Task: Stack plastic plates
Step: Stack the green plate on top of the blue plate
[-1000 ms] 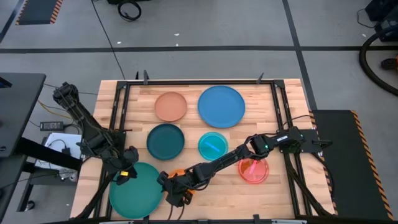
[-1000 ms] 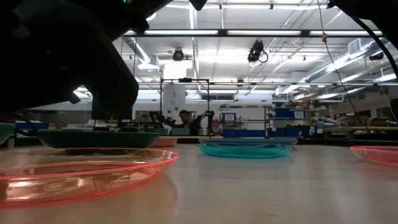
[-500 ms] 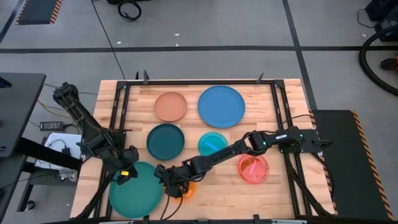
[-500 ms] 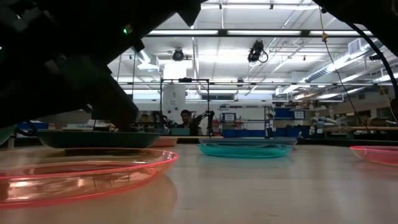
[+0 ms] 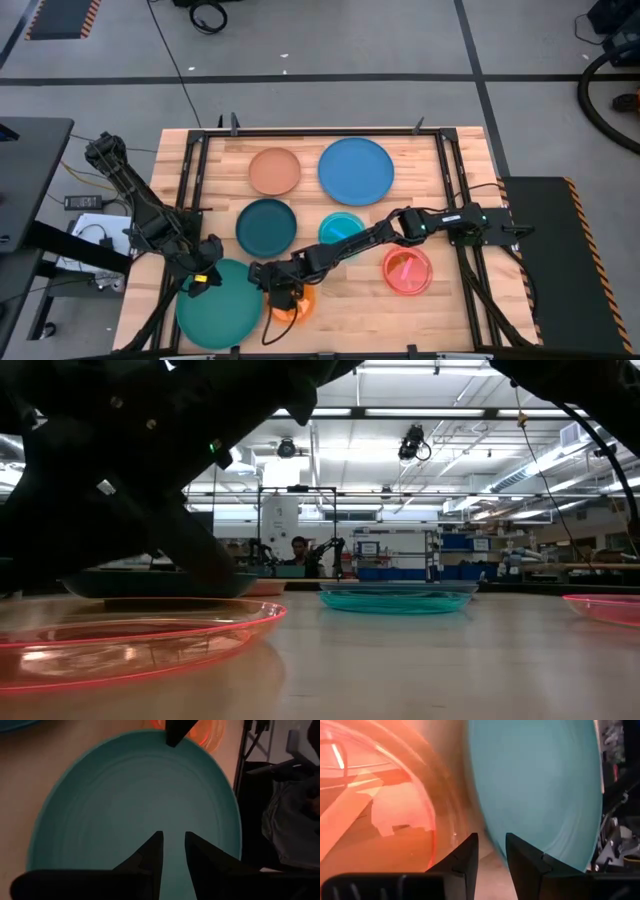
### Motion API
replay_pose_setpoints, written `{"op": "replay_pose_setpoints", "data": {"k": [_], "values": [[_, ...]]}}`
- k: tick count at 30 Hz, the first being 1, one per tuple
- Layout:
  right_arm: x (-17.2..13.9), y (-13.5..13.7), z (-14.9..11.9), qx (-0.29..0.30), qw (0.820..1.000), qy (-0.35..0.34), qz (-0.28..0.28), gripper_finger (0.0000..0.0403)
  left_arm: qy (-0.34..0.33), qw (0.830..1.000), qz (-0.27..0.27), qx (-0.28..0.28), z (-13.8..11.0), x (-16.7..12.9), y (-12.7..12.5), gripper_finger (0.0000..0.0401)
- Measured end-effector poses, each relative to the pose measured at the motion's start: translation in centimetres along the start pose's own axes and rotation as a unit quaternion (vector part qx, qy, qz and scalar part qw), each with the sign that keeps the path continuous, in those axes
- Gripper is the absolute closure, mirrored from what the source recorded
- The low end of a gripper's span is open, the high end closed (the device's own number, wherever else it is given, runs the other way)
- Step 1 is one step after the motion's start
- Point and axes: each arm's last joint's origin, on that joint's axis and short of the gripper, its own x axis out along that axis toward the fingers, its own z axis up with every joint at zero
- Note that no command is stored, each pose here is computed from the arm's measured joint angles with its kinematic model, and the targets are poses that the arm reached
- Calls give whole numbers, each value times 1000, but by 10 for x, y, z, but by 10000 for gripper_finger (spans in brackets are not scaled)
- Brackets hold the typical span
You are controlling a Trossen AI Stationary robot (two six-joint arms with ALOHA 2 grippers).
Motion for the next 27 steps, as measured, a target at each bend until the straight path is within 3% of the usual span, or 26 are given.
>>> {"op": "replay_pose_setpoints", "data": {"k": [13, 27], "values": [[6, 7, -7, -33, 999, 9, -5, 367, -29, 997, -75, 19, 5, -2, -14, 314], [6, 8, -1, -41, 998, 35, -25, 381, -43, 993, -102, 42, 7, -4, -19, 314]]}}
